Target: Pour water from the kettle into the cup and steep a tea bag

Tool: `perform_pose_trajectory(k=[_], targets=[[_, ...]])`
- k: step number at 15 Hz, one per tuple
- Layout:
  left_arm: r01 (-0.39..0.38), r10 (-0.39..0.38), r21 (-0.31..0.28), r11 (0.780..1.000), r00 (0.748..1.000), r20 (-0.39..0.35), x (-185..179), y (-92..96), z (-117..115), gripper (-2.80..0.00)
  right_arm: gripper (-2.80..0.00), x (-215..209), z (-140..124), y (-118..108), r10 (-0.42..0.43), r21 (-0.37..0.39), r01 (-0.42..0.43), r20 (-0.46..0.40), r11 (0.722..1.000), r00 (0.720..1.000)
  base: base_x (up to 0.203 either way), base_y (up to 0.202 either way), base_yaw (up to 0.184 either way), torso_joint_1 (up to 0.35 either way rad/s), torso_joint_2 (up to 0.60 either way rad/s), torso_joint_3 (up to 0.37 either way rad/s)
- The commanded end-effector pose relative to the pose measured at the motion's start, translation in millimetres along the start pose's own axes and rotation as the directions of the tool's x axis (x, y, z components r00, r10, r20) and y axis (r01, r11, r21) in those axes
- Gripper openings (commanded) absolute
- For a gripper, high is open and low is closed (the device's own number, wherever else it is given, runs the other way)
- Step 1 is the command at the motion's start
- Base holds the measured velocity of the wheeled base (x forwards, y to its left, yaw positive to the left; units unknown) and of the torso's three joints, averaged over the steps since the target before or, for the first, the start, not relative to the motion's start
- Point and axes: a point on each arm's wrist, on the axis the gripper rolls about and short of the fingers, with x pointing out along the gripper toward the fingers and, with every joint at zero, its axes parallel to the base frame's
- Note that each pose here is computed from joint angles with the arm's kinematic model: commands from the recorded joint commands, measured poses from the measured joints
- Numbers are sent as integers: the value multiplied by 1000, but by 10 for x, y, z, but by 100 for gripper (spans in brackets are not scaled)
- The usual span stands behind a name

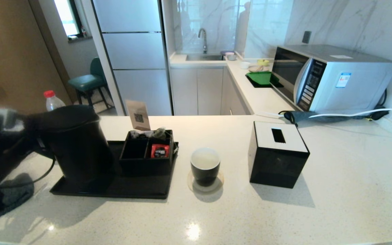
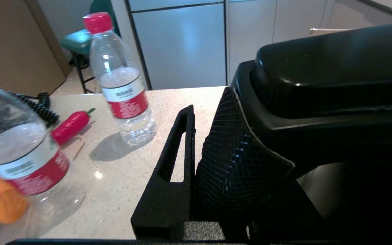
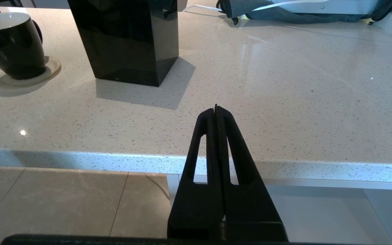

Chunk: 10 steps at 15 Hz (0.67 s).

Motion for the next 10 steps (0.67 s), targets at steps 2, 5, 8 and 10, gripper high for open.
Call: perform_pose_trajectory(k=[2,5,8,10], targets=[[-18,15,31,999,998,66,-210,-28,226,-280,-280,1,1,0,1,-1,-1,-1,1000,1000,0,0,0,0,0,0],[-16,14,32,999,998,69,-378,-98,312,-280,-280,1,1,0,1,-1,-1,-1,1000,1000,0,0,0,0,0,0],[-5,4,26,1000,998,56,-556,-204,352,-280,-280,1,1,0,1,-1,-1,-1,1000,1000,0,0,0,0,0,0],[11,-13,28,1000,998,62,-663,-286,405,-280,-280,1,1,0,1,-1,-1,-1,1000,1000,0,0,0,0,0,0]])
